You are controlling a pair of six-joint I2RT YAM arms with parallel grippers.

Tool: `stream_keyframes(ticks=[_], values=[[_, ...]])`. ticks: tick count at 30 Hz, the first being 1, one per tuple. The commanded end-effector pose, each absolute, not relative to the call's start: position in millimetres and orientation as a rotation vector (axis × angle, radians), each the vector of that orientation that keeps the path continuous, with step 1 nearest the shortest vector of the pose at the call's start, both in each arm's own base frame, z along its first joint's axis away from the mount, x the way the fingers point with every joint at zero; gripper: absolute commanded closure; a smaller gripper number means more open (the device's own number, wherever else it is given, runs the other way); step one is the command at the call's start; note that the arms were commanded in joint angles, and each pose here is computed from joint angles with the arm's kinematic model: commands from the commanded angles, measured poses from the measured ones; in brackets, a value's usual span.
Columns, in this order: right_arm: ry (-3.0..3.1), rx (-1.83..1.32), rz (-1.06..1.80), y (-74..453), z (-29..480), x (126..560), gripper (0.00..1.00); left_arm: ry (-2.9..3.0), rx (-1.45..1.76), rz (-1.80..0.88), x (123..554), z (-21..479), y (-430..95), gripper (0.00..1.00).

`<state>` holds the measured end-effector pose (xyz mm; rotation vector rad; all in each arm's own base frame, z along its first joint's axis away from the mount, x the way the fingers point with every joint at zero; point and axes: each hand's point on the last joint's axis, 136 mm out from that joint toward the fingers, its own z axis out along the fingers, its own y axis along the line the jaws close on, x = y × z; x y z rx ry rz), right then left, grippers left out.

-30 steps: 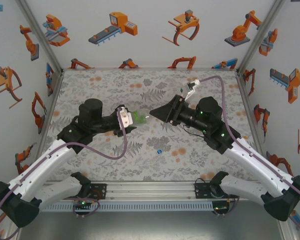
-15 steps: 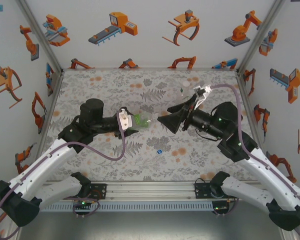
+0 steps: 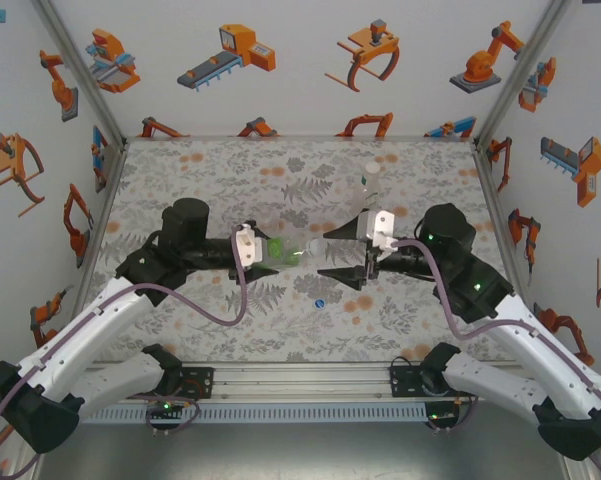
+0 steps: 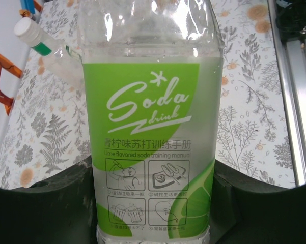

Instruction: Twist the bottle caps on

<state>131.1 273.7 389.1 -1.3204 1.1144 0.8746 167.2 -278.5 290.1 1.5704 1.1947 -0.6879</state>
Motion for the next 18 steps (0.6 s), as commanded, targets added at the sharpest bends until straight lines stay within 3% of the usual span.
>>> stream_keyframes(ticks=[1, 18], values=[[0.953, -1.397, 0.853, 274.0, 406.5, 115.1, 0.41, 1.104, 1.607, -0.755, 152.1, 305.8, -282.3, 1.00], [0.951, -1.416, 0.860, 277.6, 402.3, 116.0, 0.59, 1.106, 1.621, -0.780, 149.6, 305.3, -282.9, 1.00]])
